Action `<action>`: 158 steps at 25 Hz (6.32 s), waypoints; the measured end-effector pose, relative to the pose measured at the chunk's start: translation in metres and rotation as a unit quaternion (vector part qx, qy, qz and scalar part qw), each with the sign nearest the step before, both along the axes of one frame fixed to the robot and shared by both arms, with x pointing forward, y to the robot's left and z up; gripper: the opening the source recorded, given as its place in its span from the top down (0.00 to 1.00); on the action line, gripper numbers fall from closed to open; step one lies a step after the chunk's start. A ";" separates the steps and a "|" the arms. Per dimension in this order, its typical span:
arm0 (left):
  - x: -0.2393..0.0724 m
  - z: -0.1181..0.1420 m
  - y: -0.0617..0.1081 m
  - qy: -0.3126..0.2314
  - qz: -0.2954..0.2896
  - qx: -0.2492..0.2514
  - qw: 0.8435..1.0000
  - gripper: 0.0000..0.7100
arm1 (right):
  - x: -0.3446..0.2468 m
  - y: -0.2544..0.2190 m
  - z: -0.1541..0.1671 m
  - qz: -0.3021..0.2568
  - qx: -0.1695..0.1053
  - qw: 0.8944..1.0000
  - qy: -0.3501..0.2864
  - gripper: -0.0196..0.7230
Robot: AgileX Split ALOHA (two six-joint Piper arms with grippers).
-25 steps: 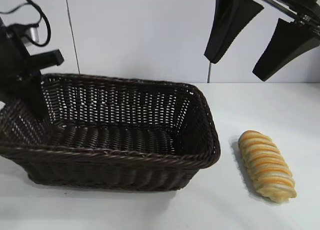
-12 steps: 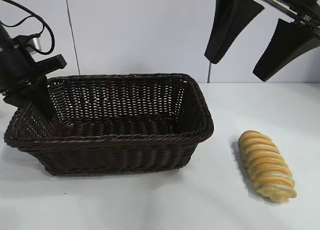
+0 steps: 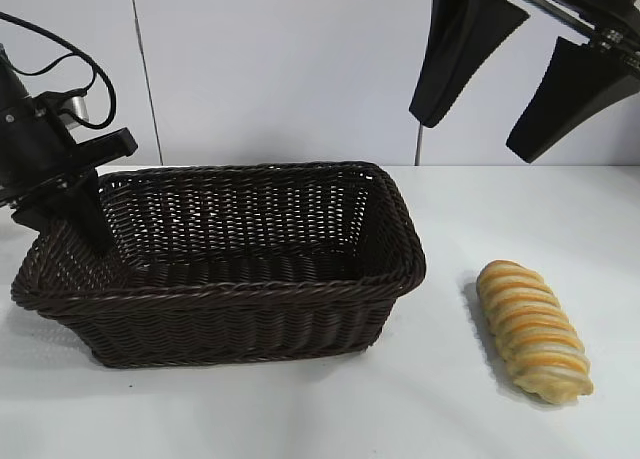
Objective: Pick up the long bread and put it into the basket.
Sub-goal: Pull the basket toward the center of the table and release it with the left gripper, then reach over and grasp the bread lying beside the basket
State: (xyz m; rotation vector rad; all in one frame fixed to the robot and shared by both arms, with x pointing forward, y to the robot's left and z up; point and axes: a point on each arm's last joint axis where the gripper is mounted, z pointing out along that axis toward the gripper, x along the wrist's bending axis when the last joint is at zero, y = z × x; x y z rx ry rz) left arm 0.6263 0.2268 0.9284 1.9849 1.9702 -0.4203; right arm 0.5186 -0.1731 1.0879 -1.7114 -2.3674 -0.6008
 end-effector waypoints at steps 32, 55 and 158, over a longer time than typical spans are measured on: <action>-0.028 0.197 0.029 -0.165 0.081 0.101 0.978 0.25 | 0.000 0.000 0.000 0.000 0.000 1.000 0.001 0.24; -0.164 0.327 0.134 -0.333 0.290 0.239 0.865 0.25 | 0.000 -0.002 -0.001 0.003 -0.013 1.000 -0.004 0.24; -0.409 0.115 0.067 -0.409 0.189 0.199 0.870 0.25 | 0.033 -0.050 0.066 -0.128 -0.141 0.971 -0.141 0.24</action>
